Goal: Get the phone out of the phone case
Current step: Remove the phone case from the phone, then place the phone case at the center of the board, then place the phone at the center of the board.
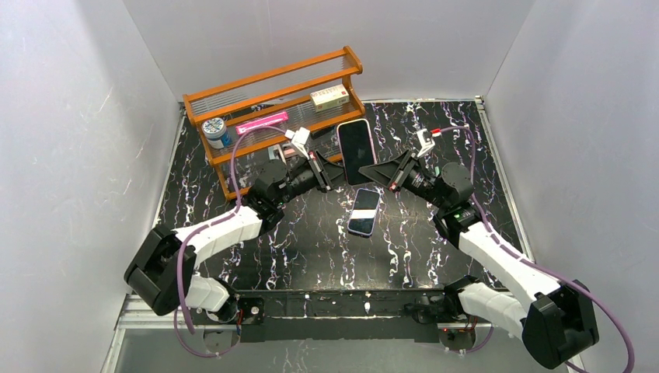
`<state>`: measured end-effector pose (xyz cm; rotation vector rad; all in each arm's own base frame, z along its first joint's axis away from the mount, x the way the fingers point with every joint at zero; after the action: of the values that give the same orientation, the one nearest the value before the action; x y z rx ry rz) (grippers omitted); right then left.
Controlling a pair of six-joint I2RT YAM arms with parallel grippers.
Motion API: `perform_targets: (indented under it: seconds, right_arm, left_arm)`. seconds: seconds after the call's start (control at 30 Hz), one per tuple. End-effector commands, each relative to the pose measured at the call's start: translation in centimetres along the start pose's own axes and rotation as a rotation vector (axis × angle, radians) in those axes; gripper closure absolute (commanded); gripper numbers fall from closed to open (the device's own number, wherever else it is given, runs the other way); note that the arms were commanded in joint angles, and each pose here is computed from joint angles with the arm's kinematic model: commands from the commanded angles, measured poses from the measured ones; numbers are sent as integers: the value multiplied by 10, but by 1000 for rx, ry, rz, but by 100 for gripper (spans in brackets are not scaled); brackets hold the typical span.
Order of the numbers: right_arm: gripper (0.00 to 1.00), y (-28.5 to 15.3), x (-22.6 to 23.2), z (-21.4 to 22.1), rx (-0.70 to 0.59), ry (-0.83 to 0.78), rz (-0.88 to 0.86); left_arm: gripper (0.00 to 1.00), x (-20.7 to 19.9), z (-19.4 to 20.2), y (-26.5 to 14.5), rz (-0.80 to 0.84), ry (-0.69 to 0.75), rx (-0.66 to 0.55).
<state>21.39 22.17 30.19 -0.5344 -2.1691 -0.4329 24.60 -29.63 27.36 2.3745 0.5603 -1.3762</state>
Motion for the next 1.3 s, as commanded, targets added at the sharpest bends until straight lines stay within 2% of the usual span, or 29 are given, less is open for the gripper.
perform_targets:
  seconds: [0.0, 0.33, 0.53, 0.7, 0.97, 1.1, 1.27]
  right_arm:
    - [99, -15, 20, 14, 98, -26, -56]
    - [99, -31, 1, 37, 235, 19, 74]
    - [99, -35, -6, 27, 185, -32, 128]
    - [99, -46, -38, 14, 115, -75, 242]
    - [99, -64, -106, -9, 17, -56, 451]
    - [99, -70, -140, -15, 1, -25, 531]
    - [99, -77, -180, -16, 32, -46, 654]
  left_arm:
    - [100, -9, -56, 14, -39, 90, -268]
    - [100, 11, -87, 30, -137, 127, -378]
    - [100, 19, -86, 34, -156, 146, -341]
    - [100, 51, -56, 10, -340, 176, -177]
    - [100, 100, -1, -58, -708, 167, 158]
    - [100, 115, 26, -76, -764, 93, 291]
    - [100, 128, 46, -85, -786, 41, 376]
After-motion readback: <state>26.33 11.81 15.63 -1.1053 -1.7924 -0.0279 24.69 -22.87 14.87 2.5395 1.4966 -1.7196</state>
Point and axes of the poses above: each gripper's point midway between its finger pads, its own y axis out along the fingers, its own x axis along the line the jaws close on, z = x × y, the point moved 5 cm from there along -y, back along the fingers, and after that the axes turned 6 degrees about -y, right-handed, at the moved point
